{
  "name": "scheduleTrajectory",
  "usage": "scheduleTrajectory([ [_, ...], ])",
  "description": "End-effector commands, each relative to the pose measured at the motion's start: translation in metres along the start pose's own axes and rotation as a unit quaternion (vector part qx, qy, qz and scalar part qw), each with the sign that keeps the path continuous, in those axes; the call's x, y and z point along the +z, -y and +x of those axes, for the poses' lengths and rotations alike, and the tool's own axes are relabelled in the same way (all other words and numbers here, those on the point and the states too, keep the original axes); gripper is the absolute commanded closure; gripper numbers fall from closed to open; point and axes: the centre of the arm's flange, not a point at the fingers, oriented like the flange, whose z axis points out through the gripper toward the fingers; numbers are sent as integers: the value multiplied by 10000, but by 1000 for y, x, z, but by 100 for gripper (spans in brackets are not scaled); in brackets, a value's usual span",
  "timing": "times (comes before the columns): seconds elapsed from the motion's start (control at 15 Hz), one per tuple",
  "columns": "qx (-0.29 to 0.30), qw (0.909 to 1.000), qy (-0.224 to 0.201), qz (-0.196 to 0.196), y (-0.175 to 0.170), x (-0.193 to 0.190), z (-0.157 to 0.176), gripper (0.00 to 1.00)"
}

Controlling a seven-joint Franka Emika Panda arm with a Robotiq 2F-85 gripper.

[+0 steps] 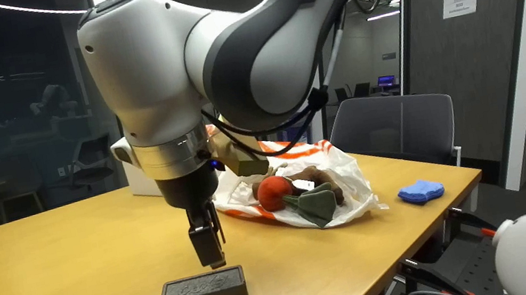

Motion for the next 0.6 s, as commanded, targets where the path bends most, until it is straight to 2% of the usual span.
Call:
scheduleTrajectory([
  [0.0,-634,9951,-188,741,-1,4,0,0],
  [0.27,-1463,9791,-292,1383,-7,31,6,0],
  [0.53,-1934,9652,-362,1721,-9,57,5,0],
])
